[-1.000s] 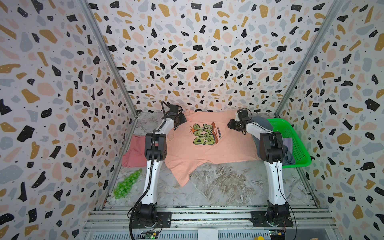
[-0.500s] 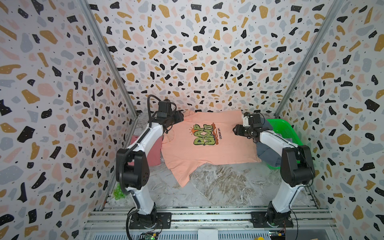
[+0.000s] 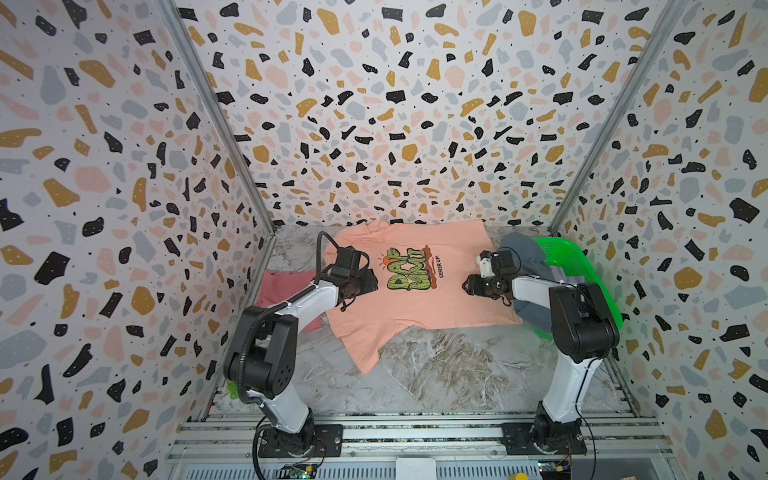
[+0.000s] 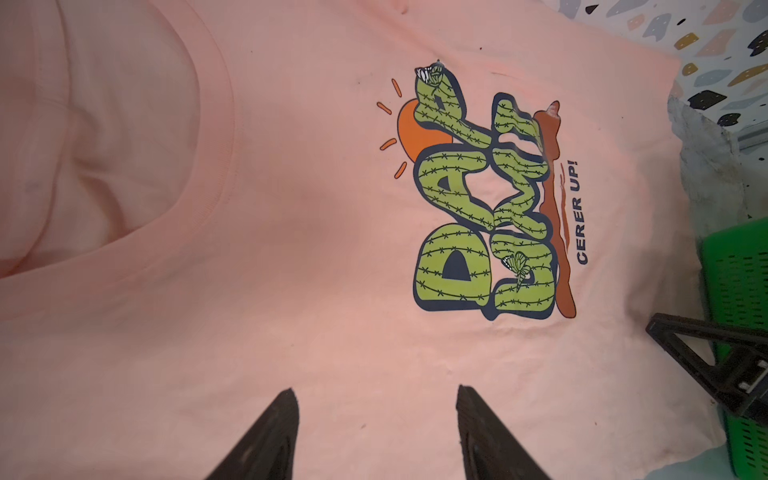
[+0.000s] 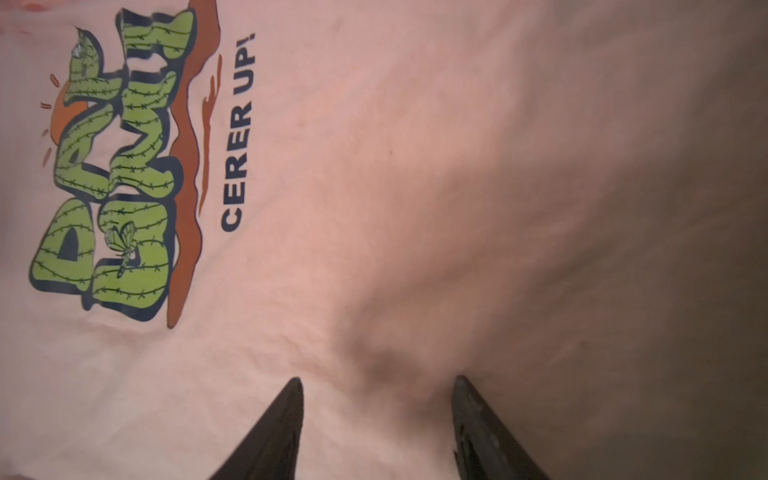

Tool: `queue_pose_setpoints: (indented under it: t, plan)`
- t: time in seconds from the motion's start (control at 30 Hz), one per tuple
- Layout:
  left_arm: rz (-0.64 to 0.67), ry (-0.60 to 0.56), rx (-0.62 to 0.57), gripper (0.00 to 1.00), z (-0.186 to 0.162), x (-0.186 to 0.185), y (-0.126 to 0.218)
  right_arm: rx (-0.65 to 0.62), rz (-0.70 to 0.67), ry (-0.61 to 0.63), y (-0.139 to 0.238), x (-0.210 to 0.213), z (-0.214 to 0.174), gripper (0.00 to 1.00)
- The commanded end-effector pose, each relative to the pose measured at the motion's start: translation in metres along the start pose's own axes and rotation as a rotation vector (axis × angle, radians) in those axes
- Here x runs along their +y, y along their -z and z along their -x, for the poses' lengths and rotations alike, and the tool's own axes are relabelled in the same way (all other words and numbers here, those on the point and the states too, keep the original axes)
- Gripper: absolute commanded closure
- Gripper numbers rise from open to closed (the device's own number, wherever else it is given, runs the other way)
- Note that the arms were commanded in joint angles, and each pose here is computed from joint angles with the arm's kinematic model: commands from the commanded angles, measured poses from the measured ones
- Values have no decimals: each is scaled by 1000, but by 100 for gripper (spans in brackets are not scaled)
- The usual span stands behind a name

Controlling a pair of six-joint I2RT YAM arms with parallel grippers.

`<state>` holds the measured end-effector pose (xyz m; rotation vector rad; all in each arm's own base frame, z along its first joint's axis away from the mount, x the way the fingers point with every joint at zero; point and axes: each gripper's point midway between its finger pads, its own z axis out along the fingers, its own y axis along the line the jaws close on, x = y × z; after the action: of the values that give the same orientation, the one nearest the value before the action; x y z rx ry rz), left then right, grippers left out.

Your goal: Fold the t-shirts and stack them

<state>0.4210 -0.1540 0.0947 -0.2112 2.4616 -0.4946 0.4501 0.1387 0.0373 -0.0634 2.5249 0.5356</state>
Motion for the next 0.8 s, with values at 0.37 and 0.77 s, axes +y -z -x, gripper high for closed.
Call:
queue_pose_setpoints:
  t: [0.37,0.77]
  plan:
    - [137,-12,262,39,-128,70,-1,237,-49,-35,49,0,-104,43]
    - [22,-37,232,37,-120,41,70,243,-96,-20,116,22,-131,43]
